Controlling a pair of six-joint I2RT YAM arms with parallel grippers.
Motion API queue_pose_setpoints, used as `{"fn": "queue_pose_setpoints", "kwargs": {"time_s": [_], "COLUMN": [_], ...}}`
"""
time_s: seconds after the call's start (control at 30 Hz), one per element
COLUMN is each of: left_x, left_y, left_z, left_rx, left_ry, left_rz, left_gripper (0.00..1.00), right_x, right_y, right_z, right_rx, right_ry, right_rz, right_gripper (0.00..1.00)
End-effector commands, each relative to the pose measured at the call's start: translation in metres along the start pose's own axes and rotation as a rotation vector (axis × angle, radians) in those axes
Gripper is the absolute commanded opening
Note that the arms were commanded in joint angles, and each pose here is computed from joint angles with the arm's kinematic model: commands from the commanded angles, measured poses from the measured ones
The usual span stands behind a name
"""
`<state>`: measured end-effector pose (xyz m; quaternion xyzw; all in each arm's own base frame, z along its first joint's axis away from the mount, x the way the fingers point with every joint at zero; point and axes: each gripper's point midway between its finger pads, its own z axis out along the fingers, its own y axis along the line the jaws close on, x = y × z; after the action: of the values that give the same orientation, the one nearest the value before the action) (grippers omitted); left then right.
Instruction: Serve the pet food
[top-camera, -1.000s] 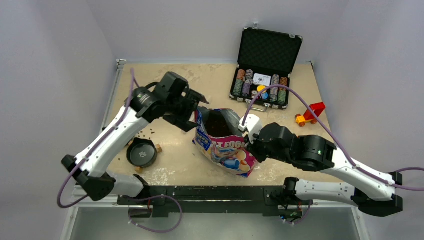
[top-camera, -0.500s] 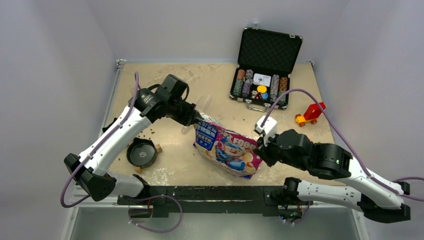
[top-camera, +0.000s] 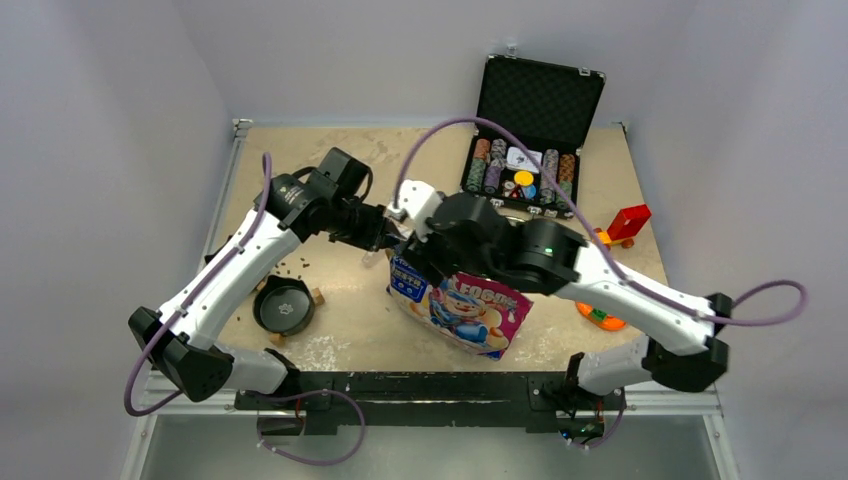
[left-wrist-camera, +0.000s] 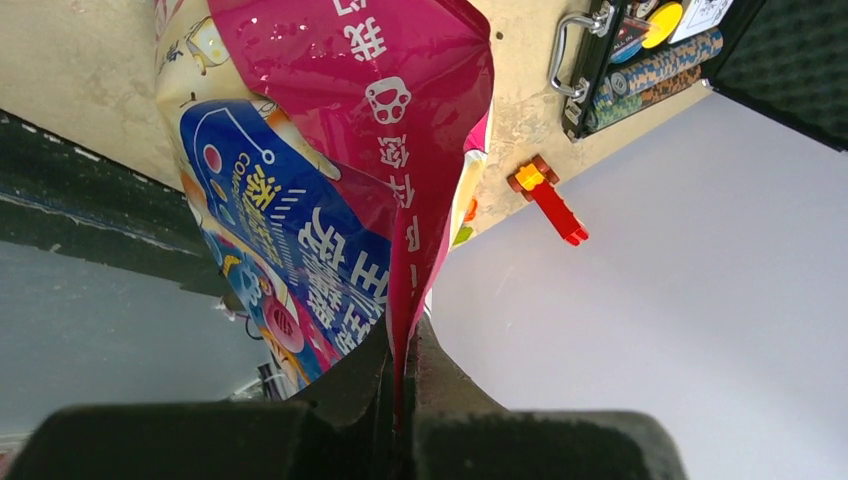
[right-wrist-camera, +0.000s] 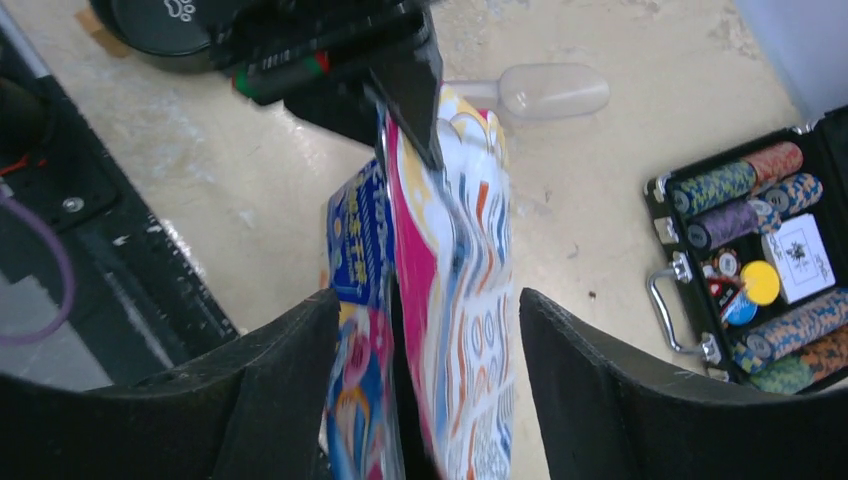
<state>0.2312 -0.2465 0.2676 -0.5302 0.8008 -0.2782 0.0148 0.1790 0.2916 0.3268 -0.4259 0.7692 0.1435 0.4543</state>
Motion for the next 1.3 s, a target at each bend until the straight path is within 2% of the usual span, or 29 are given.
{"fn": "queue_pose_setpoints", "kwargs": {"time_s": [0.0,0.1,0.17,0.2,0.27,0.3,0.43,0.53,0.6,0.73,0.83,0.9,1.0,1.13,1.27], "left_x": [0.014,0.013,0.017,0.019,0.018,0.015,0.001,-0.004,-0.004,0.0,-0.002,-0.009,-0.023,-0.038,-0.043], "left_y": [-0.032,-0.03,-0.027,-0.026,-0.025,-0.023,-0.024,-0.029,-0.032,-0.035,-0.036,-0.036,-0.035,-0.038,-0.047], "left_z": [-0.051,-0.054,-0.05,-0.048,-0.045,-0.044,-0.043,-0.046,-0.045,-0.044,-0.044,-0.043,-0.043,-0.045,-0.044], "left_rx": [0.203,0.234,0.219,0.213,0.207,0.204,0.236,0.263,0.261,0.253,0.256,0.258,0.266,0.283,0.287], "left_ry": [0.089,0.1,0.132,0.143,0.14,0.129,0.095,0.083,0.086,0.101,0.088,0.062,0.019,-0.015,-0.02], "left_rz": [-0.077,-0.094,-0.106,-0.11,-0.116,-0.119,-0.167,-0.174,-0.173,-0.168,-0.168,-0.179,-0.202,-0.228,-0.223], "left_gripper": [0.0,0.0,0.0,0.0,0.0,0.0,0.0,0.0,0.0,0.0,0.0,0.0,0.0,0.0,0.0], "right_x": [-0.017,-0.011,0.003,0.01,0.014,0.014,0.022,0.046,0.059,0.058,0.048,0.049,0.07,0.09,0.102], "right_y": [-0.003,-0.008,-0.012,-0.019,-0.04,-0.048,-0.051,-0.04,-0.038,-0.035,-0.038,-0.044,-0.057,-0.069,-0.065], "right_z": [0.03,0.035,0.039,0.04,0.032,0.024,-0.002,-0.005,-0.002,0.007,0.015,0.014,0.003,-0.031,-0.037], "right_rx": [0.074,0.114,0.14,0.191,0.316,0.354,0.322,0.246,0.242,0.243,0.277,0.318,0.385,0.398,0.362], "right_ry": [-0.008,0.011,0.061,0.083,0.095,0.091,0.032,0.079,0.106,0.122,0.145,0.171,0.205,0.085,0.102], "right_rz": [-0.099,-0.1,-0.129,-0.138,-0.138,-0.138,-0.126,-0.096,-0.085,-0.096,-0.125,-0.135,-0.147,-0.054,-0.024], "right_gripper": [0.68,0.64,0.58,0.48,0.13,0.0,0.0,0.0,0.11,0.15,0.12,0.0,0.0,0.0,0.0]}}
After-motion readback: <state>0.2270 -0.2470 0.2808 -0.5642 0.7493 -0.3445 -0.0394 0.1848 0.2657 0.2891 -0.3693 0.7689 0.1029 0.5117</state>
